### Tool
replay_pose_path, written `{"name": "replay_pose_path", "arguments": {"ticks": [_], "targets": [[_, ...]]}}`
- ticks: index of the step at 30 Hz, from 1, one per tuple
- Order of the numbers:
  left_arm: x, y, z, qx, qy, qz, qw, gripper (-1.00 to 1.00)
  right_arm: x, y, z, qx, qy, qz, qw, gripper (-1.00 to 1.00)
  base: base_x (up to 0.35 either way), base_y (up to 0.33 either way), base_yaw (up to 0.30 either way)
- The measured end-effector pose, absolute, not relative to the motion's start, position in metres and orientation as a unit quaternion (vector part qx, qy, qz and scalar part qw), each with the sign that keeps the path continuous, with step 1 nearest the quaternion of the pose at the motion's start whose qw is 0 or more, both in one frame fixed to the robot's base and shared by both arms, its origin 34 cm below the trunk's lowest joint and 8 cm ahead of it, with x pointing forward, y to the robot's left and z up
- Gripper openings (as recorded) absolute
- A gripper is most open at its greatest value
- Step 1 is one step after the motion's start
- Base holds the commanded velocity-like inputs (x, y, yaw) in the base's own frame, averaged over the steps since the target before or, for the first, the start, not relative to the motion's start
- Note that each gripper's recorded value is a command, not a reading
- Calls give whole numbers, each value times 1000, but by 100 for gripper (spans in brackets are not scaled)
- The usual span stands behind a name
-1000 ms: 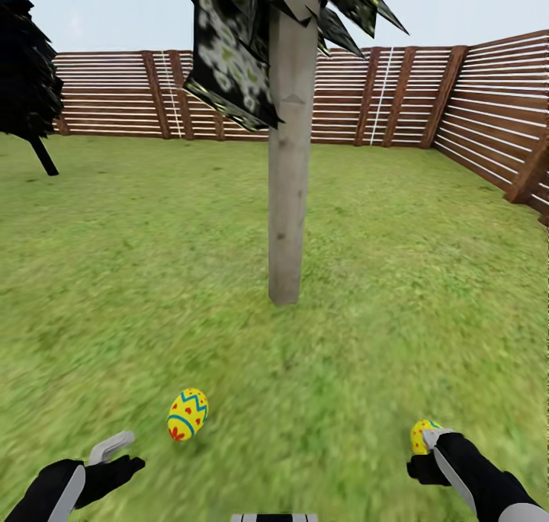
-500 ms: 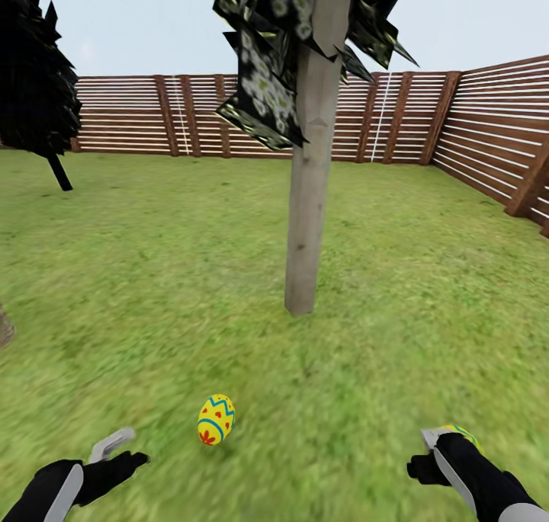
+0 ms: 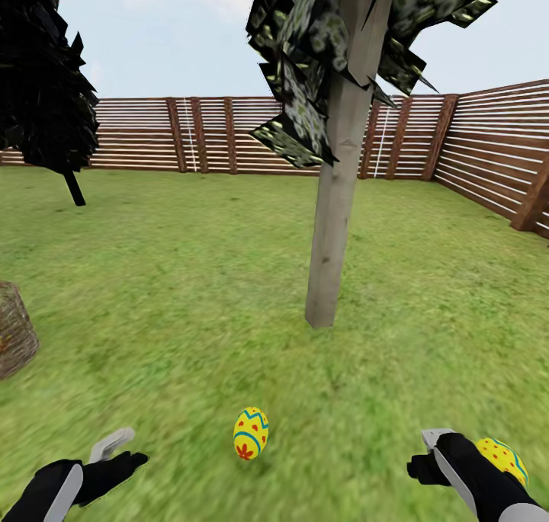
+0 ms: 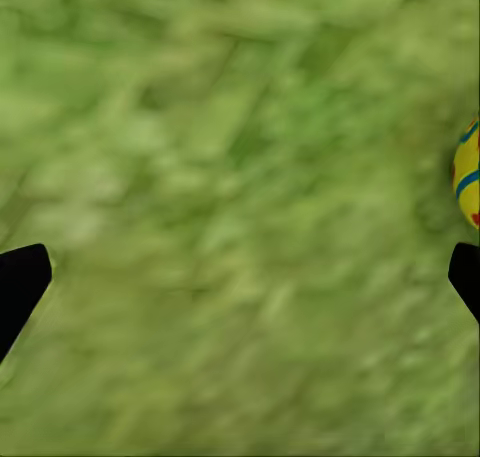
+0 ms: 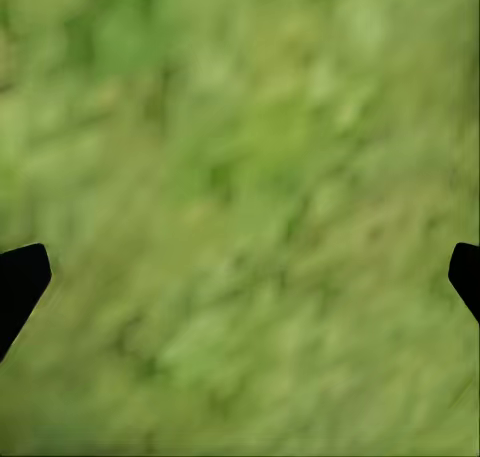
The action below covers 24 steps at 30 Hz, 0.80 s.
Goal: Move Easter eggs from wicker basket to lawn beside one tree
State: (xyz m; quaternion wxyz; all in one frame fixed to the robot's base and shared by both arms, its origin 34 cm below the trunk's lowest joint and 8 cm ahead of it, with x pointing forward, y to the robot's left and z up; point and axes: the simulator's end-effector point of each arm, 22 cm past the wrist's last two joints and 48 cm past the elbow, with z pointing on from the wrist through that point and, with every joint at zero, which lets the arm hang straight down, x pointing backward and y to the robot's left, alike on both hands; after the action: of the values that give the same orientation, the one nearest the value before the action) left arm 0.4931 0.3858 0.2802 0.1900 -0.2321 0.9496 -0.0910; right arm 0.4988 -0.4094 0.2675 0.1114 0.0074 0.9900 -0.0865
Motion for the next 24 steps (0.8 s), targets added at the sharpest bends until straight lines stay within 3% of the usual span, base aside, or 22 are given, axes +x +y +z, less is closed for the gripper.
{"name": "replay_pose_path", "arguments": {"ticks": [24], "targets": [[509, 385, 331, -230, 948, -93, 199, 100, 515, -409, 319, 8, 989, -86, 121, 100, 0, 350, 0]]}}
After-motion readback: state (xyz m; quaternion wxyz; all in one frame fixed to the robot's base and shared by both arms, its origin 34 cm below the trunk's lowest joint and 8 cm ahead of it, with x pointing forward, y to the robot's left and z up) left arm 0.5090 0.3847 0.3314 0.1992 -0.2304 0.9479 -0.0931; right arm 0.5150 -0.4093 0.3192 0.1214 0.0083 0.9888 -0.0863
